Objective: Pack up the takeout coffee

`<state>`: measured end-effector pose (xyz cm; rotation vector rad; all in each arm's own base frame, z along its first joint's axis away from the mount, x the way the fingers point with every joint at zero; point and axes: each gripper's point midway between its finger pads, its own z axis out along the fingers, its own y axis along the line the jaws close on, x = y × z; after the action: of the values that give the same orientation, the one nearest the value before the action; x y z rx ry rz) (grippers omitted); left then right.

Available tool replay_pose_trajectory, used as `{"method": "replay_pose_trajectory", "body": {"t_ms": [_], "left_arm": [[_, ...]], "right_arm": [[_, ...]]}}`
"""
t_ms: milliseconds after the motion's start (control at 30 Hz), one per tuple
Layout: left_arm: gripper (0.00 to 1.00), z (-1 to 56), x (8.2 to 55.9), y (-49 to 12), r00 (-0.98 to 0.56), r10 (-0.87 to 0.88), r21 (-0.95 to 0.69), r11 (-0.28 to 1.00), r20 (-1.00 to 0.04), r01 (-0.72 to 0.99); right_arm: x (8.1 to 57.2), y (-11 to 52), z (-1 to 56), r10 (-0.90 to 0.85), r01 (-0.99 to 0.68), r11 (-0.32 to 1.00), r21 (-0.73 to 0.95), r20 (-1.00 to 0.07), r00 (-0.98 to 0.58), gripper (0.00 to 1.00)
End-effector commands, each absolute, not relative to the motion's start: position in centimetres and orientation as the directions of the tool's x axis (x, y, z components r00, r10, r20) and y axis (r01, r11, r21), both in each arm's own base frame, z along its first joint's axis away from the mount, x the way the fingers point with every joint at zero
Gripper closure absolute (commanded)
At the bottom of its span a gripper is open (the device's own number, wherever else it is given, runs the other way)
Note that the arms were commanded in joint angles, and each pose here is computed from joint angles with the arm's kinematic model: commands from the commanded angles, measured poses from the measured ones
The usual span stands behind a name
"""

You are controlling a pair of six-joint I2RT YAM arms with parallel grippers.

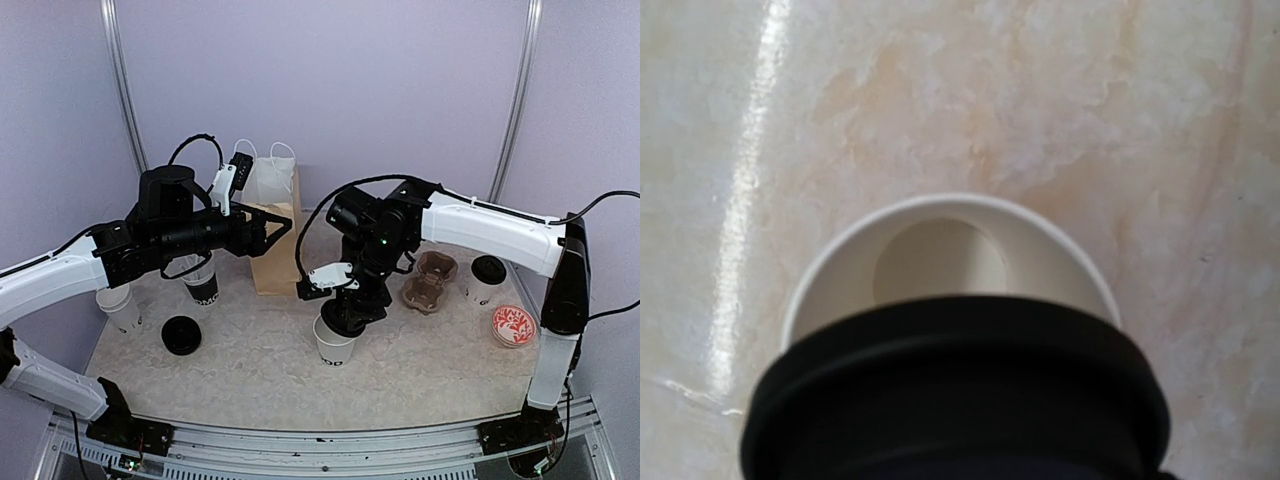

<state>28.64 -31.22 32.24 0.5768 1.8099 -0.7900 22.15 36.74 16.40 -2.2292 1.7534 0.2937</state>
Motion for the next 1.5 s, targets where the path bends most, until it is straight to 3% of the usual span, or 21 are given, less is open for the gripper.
{"method": "replay_pose_trajectory", "body": {"t_ms": [0, 567, 833, 1167, 1467], "left_arm": [[0.21, 33.0, 28.6, -31.3, -0.341, -0.003, -0.259, 0.657, -0.940, 0.708], [0.21, 32.1, 28.9, -30.8, -0.353, 0.005, -0.257, 0.674, -0.936, 0.693], [0.22, 26.7, 29.0, -28.8, -0.511, 0.075, -0.281, 0.762, -0.856, 0.583], [0.40, 18.1, 23.5, -29.0, -0.752, 0.103, -0.431, 0.765, -0.651, 0.478], [0.51, 11.3, 21.9, -31.3, -0.806, 0.098, -0.491, 0.748, -0.583, 0.446]], "right_arm": [[21.7, 36.9, 16.1, -0.913, -0.969, -0.230, -0.092, -0.324, 0.247, 0.28], [21.6, 37.7, 15.2, -0.916, -0.968, -0.238, -0.076, -0.314, 0.250, 0.27], [21.7, 37.5, 15.5, -0.917, -0.966, -0.241, -0.095, -0.303, 0.259, 0.27], [22.1, 37.3, 16.7, -0.908, -0.953, -0.268, -0.141, -0.293, 0.298, 0.27], [21.8, 37.9, 16.5, -0.905, -0.946, -0.301, -0.123, -0.275, 0.324, 0.27]]}}
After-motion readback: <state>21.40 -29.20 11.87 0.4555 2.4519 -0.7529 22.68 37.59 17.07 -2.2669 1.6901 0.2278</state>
